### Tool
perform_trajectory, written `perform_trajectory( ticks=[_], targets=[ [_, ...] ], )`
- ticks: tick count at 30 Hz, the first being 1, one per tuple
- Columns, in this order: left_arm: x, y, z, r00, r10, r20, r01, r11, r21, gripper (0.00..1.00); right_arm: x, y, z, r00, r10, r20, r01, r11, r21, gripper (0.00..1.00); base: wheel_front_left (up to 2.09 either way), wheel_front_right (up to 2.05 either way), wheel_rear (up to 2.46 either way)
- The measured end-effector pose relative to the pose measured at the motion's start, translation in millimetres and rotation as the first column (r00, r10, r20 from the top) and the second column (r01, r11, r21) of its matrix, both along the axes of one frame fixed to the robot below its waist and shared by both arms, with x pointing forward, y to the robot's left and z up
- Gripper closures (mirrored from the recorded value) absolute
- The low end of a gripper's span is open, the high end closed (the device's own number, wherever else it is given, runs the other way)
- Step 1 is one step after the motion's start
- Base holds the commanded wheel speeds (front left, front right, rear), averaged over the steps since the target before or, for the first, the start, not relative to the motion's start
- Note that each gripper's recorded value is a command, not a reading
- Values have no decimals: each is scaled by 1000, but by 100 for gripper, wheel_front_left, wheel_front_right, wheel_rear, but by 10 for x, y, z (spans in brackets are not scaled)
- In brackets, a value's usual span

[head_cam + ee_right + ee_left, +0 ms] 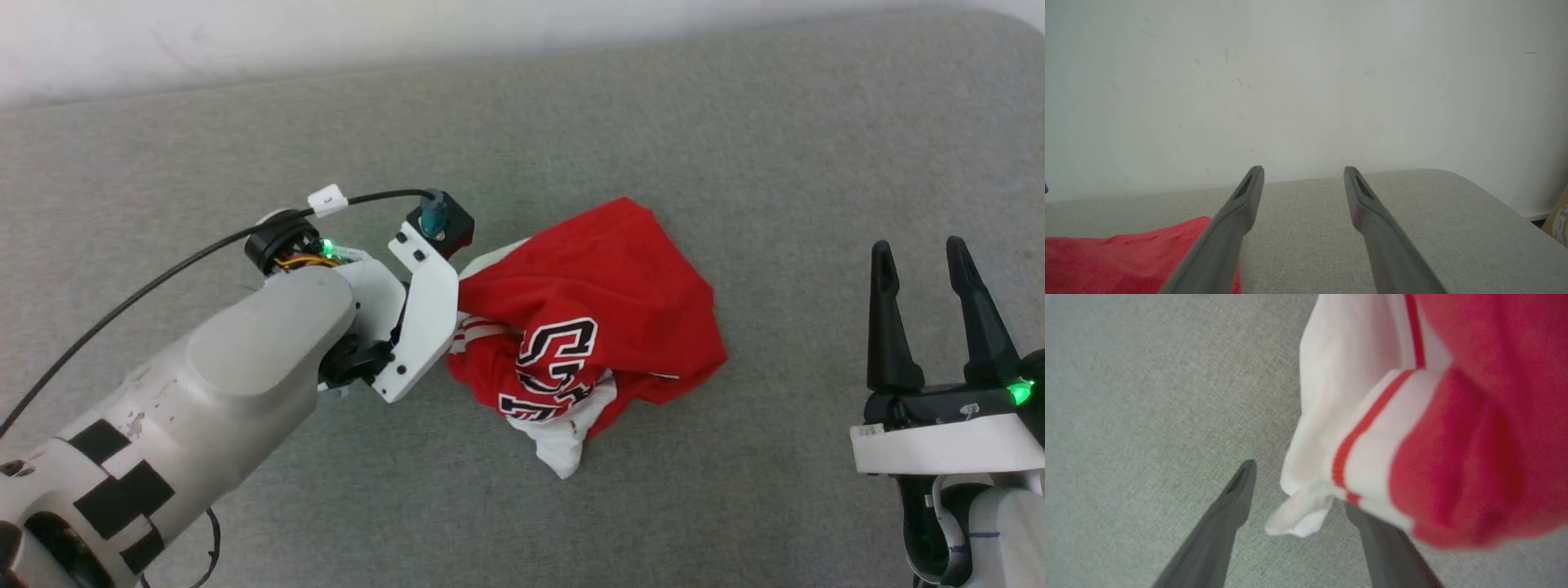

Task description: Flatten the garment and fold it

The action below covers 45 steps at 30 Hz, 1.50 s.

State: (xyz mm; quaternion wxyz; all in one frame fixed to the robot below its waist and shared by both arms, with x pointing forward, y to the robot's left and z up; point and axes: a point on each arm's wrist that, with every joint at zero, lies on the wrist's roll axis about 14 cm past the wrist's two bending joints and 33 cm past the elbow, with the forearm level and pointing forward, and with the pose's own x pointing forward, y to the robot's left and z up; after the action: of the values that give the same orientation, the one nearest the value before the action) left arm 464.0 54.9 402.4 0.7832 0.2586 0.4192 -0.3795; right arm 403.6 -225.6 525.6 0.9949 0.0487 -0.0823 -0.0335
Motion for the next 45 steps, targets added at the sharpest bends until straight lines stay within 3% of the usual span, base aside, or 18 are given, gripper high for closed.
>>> perform_trajectory(
  ticks=[3,4,5,12,17,20,27,30,37,38,39,43,45],
  targets=[
    [-32,-35,-113,999,-26,-42,28,999,38,0,-10,-56,-51,1000,-17,-16,17,1000,0,0,0,0,0],
    [-44,-44,-135,998,-39,-50,41,998,53,15,-16,-73,-63,1000,-22,-20,22,1000,-2,0,0,0,0],
    [-58,-52,-152,997,-49,-61,54,996,68,100,-24,-93,-75,999,-28,-24,28,1000,-4,0,0,0,0],
    [-136,-155,-72,995,-86,-42,85,996,-12,100,-51,-134,-83,999,-41,-29,41,999,-5,0,0,0,0],
    [-83,-50,178,999,3,38,5,982,-191,100,-90,-76,-34,1000,-24,-15,24,1000,3,0,0,0,0],
    [-70,290,240,993,97,64,-81,972,-219,100,-106,-4,-32,1000,-3,-14,3,1000,9,0,0,0,0],
    [-244,1362,222,931,357,78,-340,925,-166,100,-75,226,23,998,65,6,-65,998,16,0,0,0,0],
    [-437,1724,113,885,463,49,-454,882,-129,100,-42,321,60,996,93,18,-93,995,19,0,0,0,0],
    [-854,2132,-197,796,605,-26,-605,793,-65,100,-16,455,86,991,132,27,-132,991,17,0,0,0,0],
    [-828,2132,-179,792,611,-5,-609,789,-82,64,-23,459,86,991,133,26,-133,991,17,0,0,0,0],
    [-788,2128,-146,787,616,23,-611,785,-107,0,-35,460,81,991,133,24,-134,991,15,0,0,0,0],
    [-601,2032,112,761,632,142,-587,766,-264,0,-103,477,102,990,139,24,-139,990,-4,0,0,0,0],
    [-509,2024,333,726,647,234,-555,751,-357,0,-129,496,176,989,144,43,-143,989,-24,0,0,0,0]
  ],
)
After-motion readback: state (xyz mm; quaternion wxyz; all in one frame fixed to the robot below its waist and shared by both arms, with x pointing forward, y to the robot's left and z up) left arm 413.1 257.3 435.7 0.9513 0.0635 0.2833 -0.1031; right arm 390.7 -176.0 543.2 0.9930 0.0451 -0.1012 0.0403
